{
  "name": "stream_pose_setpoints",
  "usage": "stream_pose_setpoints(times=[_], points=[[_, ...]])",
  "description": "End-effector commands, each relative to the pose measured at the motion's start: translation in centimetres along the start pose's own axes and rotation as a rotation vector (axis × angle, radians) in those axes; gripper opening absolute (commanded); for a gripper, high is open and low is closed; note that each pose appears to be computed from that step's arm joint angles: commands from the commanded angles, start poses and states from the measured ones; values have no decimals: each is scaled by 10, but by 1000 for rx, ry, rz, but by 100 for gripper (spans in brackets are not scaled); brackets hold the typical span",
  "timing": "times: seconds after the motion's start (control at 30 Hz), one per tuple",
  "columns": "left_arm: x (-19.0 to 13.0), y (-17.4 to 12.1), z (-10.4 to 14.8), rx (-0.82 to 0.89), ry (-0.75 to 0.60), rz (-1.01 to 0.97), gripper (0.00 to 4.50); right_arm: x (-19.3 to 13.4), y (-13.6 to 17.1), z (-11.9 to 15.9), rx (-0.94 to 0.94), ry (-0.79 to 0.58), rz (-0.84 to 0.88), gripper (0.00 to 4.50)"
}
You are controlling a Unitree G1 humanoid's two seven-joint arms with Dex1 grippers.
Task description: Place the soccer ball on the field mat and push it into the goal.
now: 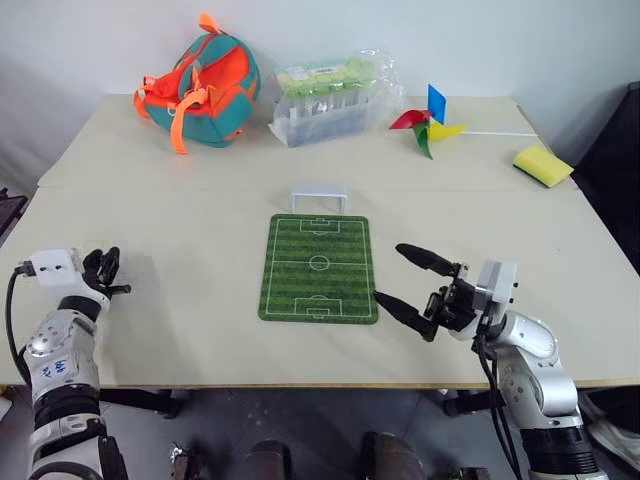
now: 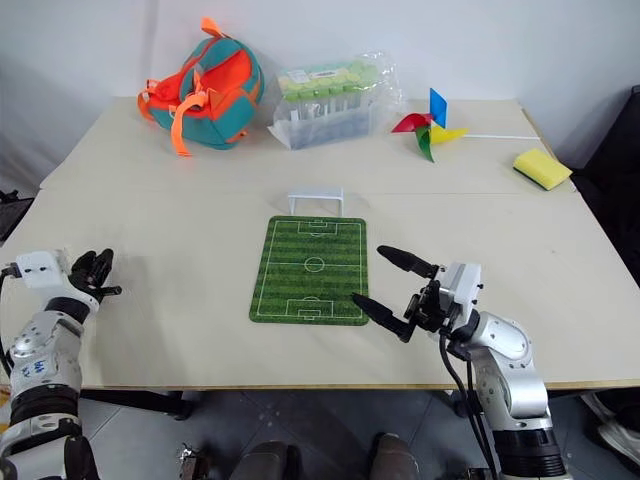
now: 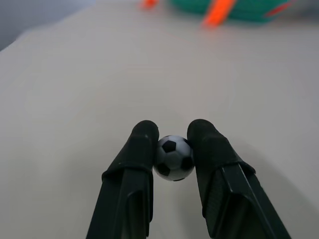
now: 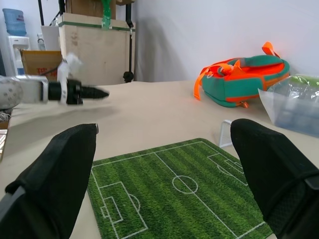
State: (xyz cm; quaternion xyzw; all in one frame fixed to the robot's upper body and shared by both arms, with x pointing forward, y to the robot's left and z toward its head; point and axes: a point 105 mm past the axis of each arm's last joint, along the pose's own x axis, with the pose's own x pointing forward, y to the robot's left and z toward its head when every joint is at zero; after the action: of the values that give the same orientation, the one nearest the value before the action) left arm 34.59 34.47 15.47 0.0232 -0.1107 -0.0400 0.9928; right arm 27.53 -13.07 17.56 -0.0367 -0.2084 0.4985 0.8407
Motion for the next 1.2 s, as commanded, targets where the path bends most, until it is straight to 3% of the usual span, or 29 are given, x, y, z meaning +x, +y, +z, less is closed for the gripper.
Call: stream_pose_setpoints(times=[0.03, 0.1, 0.23, 0.37, 0.63, 1.07, 1.1, 1.2], points=[[6, -74, 52, 95, -162, -475, 117, -15, -5, 15, -73, 1, 10, 450], [0, -115, 50, 148, -101, -747, 117, -26, 6, 17, -100, 62, 128, 450], [-15, -168, 33, 221, 7, -1122, 117, -58, 17, 13, -100, 204, 248, 450], [-10, -205, 14, 275, 48, -1316, 117, -84, 9, 8, -112, 293, 218, 450], [2, -258, -20, 324, 42, -1428, 117, -100, 4, 14, -156, 298, 91, 450], [4, -285, -36, 313, 52, -1487, 117, -94, 19, 14, -149, 279, 36, 450], [3, -285, -35, 308, 52, -1488, 165, -93, 19, 14, -148, 278, 35, 450], [4, -286, -33, 294, 37, -1476, 243, -90, 19, 12, -144, 275, 35, 450]])
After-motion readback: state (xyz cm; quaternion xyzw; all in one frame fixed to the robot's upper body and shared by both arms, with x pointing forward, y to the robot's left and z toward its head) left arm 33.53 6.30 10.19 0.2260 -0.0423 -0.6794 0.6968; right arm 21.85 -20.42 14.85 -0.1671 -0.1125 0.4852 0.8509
